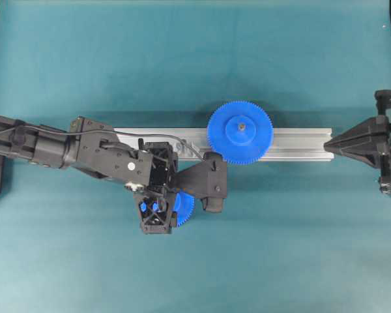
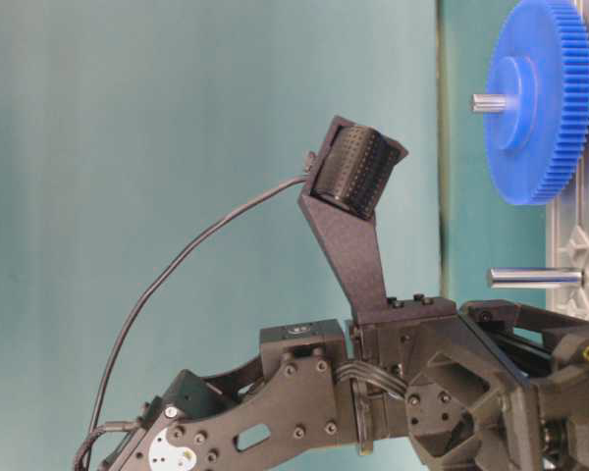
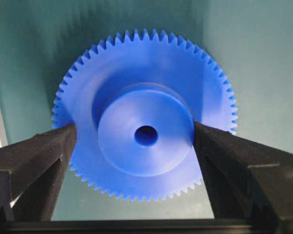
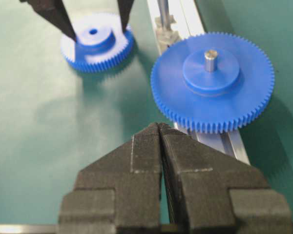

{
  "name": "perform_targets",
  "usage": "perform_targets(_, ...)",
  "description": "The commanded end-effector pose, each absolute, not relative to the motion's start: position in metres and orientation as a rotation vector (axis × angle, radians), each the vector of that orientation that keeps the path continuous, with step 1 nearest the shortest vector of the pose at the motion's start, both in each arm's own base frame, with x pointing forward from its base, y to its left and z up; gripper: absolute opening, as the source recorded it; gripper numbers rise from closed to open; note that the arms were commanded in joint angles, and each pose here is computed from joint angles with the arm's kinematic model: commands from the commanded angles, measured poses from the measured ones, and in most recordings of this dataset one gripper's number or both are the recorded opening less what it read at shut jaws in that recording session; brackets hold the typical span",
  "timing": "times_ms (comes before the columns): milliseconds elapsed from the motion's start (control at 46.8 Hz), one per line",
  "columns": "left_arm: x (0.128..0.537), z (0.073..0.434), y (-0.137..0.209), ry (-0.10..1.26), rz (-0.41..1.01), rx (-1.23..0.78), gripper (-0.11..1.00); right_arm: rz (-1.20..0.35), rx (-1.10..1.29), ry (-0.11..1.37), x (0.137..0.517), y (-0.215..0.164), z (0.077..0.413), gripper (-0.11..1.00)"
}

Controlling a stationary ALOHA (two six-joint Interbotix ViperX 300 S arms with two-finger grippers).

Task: Find the location of the shaft and insert the small gear.
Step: 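Close the left gripper on the small blue gear's hub, then lift the small blue gear off the table with the left gripper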

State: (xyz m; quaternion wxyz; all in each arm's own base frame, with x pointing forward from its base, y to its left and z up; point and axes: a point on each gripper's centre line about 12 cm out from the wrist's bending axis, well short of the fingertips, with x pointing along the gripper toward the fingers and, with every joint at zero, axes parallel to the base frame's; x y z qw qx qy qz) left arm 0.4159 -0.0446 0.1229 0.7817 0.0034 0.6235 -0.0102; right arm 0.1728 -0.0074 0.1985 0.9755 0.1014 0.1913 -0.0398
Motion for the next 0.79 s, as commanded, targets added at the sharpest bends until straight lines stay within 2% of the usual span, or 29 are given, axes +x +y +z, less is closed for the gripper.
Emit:
perform_targets(0, 0.4207, 0.1345, -0.0457, 1.308, -0.026, 0.007, 0.93, -0.084, 0.215, 0.371, 0.1751, -0.0081, 0.2027, 0.04)
perform_targets(769, 0.4197, 0.1291, -0.0462, 1.324, -0.021, 0.003, 0.92, -0.084, 0.215, 0.371, 0.1751, -0.0081, 0.2027, 0.04)
